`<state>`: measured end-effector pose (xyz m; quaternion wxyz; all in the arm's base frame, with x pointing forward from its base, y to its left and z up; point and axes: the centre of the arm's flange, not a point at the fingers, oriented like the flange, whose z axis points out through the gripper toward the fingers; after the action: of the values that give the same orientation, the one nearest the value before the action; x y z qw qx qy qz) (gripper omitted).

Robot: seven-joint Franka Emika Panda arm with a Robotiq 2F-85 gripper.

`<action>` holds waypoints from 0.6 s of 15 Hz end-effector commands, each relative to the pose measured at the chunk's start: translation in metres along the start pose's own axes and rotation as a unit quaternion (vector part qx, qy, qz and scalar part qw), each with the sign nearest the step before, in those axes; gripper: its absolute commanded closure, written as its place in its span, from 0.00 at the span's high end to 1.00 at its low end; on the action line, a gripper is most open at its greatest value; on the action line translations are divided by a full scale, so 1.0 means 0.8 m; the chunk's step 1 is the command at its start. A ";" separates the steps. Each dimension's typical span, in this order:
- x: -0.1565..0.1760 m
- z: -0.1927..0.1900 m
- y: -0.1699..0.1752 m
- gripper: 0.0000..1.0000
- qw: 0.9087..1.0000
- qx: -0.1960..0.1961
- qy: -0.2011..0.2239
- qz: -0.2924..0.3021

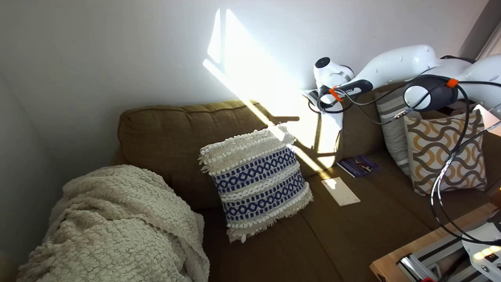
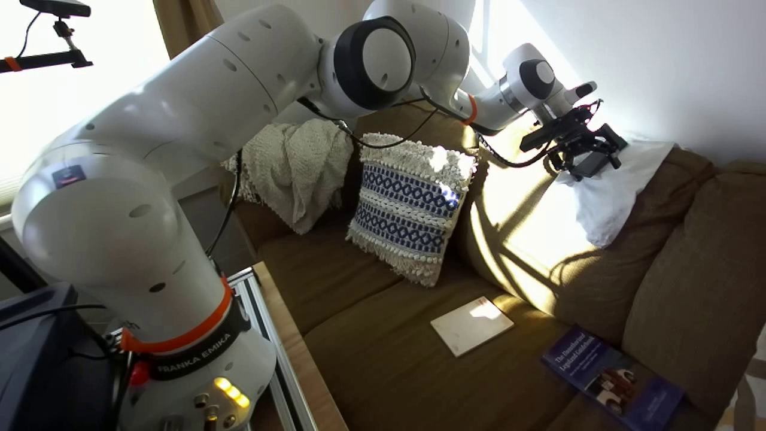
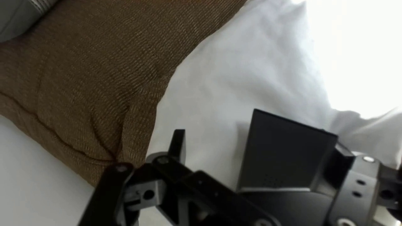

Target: Turn the remote control over

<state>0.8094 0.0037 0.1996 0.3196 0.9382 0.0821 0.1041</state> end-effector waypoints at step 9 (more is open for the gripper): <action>0.018 -0.027 0.021 0.93 0.998 -0.048 0.000 0.027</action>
<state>0.8158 0.0065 0.2266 0.3427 0.9292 0.0633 0.1226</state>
